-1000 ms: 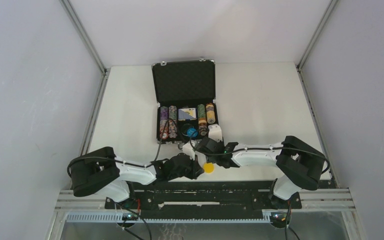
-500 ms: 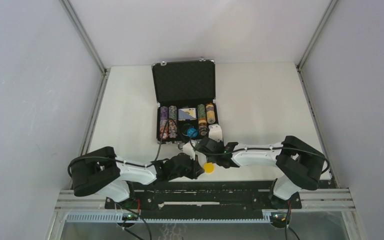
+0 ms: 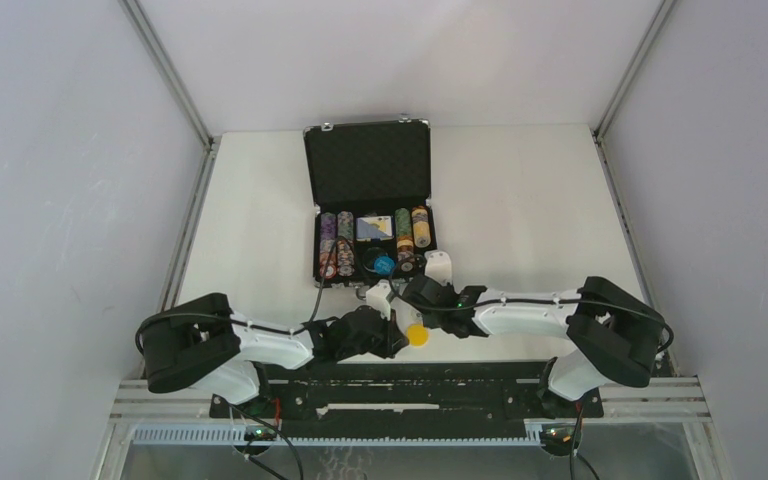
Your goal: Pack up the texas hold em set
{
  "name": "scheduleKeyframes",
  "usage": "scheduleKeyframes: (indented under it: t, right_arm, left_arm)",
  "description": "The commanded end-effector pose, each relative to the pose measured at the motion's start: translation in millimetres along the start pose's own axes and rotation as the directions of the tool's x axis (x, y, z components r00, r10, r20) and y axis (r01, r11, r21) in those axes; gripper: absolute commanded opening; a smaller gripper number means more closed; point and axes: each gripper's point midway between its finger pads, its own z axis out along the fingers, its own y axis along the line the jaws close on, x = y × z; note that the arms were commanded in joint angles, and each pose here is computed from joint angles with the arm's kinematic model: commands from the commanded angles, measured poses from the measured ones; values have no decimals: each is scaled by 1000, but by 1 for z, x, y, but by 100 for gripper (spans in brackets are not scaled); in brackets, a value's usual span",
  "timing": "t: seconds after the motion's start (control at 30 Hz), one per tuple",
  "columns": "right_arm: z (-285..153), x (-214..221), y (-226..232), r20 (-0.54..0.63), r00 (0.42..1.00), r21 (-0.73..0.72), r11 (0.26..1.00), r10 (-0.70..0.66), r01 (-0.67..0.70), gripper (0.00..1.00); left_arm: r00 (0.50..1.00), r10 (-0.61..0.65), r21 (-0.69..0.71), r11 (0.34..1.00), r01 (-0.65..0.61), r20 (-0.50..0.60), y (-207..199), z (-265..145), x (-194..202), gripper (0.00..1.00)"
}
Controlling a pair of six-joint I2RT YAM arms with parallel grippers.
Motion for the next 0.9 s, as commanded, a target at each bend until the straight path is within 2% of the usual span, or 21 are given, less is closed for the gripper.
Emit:
scheduleKeyframes:
  t: [0.0,0.17,0.4,0.57,0.63,0.77,0.87]
  right_arm:
    - [-6,-6,-1,12,1000,-20,1000,12,-11,25]
    - [-7,-10,0,19,1000,-30,1000,8,-7,31]
    - [3,-5,9,-3,1000,-36,999,-19,18,30]
    - [2,-2,22,-9,999,-60,998,-38,38,30]
    - [1,-1,24,-10,999,-64,997,-40,40,29]
    - [2,1,28,-18,999,-81,996,-43,41,29]
    - [4,5,32,-29,998,-90,995,-50,47,28]
  left_arm:
    - [1000,21,-50,999,-22,-12,8,3,0,0]
    - [1000,21,-55,998,-21,-11,8,3,0,0]
    - [1000,15,-78,997,-16,-9,12,4,-3,0]
    - [996,26,-59,998,-21,90,5,-9,-27,1]
    - [991,47,-62,997,-39,128,2,-17,-40,7]
    - [977,65,-96,994,-46,205,5,-35,-60,24]
    - [963,79,-160,986,-39,256,17,-49,-73,31]
